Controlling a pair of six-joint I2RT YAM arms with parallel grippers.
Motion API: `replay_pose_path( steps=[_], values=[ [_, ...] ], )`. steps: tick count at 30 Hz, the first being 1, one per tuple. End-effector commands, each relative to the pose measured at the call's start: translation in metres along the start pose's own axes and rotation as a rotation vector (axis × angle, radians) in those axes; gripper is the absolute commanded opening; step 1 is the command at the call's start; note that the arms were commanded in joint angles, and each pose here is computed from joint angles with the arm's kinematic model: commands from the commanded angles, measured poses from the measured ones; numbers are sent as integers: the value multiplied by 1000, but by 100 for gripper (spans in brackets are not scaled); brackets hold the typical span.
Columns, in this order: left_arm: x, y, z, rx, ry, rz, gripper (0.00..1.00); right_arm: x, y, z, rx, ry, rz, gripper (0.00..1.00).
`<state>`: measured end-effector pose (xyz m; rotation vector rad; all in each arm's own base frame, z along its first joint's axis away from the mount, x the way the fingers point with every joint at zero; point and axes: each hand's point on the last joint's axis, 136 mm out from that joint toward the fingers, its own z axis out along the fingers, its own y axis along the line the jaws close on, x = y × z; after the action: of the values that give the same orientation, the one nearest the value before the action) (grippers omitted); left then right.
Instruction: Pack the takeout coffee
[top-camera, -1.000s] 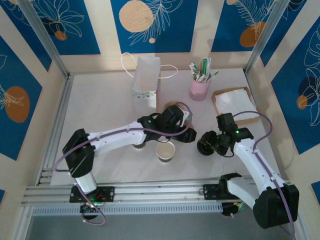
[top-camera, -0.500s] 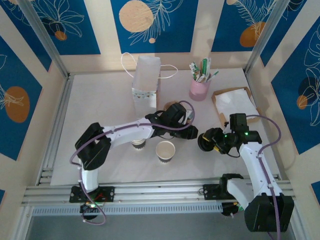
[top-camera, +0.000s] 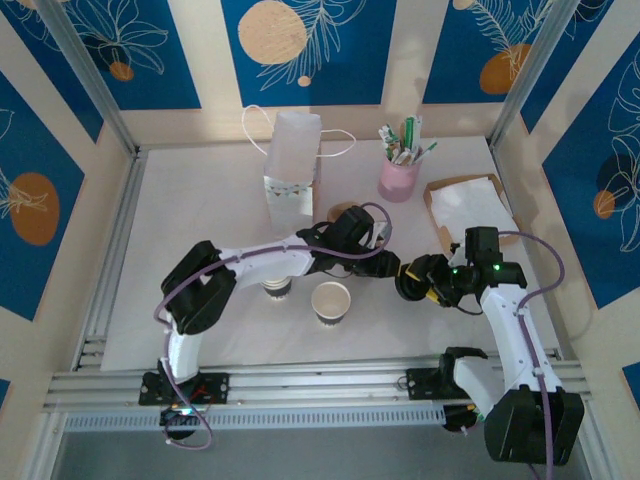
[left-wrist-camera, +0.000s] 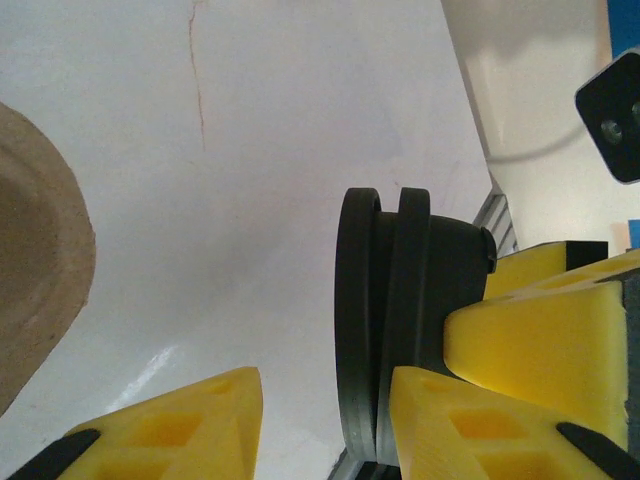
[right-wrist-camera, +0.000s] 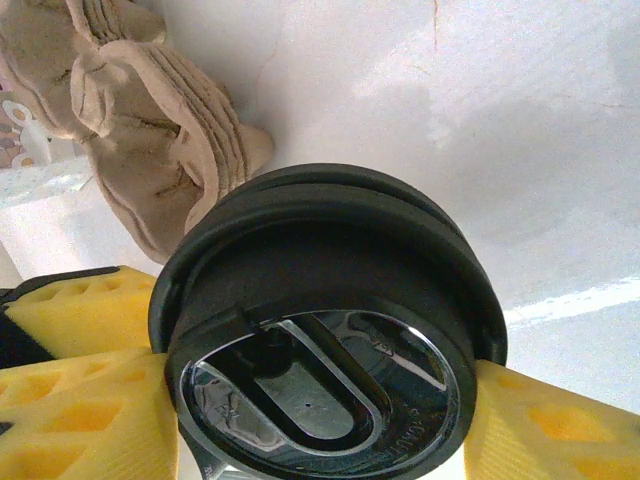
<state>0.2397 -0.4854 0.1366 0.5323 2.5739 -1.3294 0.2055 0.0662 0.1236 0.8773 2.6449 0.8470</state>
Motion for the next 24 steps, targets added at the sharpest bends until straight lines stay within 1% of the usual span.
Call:
replay_pose_path(
  steps=[1,7,24],
  values=[
    [3,5,6,29,16,-17,38,3,12,-5,-53,16,-23,64],
    [4,9,5,33,13,-30,35,2,13,-6,-62,15,-20,63],
    [9,19,8,17,26,-41,34,3,17,-10,-85,20,-13,63]
  ],
)
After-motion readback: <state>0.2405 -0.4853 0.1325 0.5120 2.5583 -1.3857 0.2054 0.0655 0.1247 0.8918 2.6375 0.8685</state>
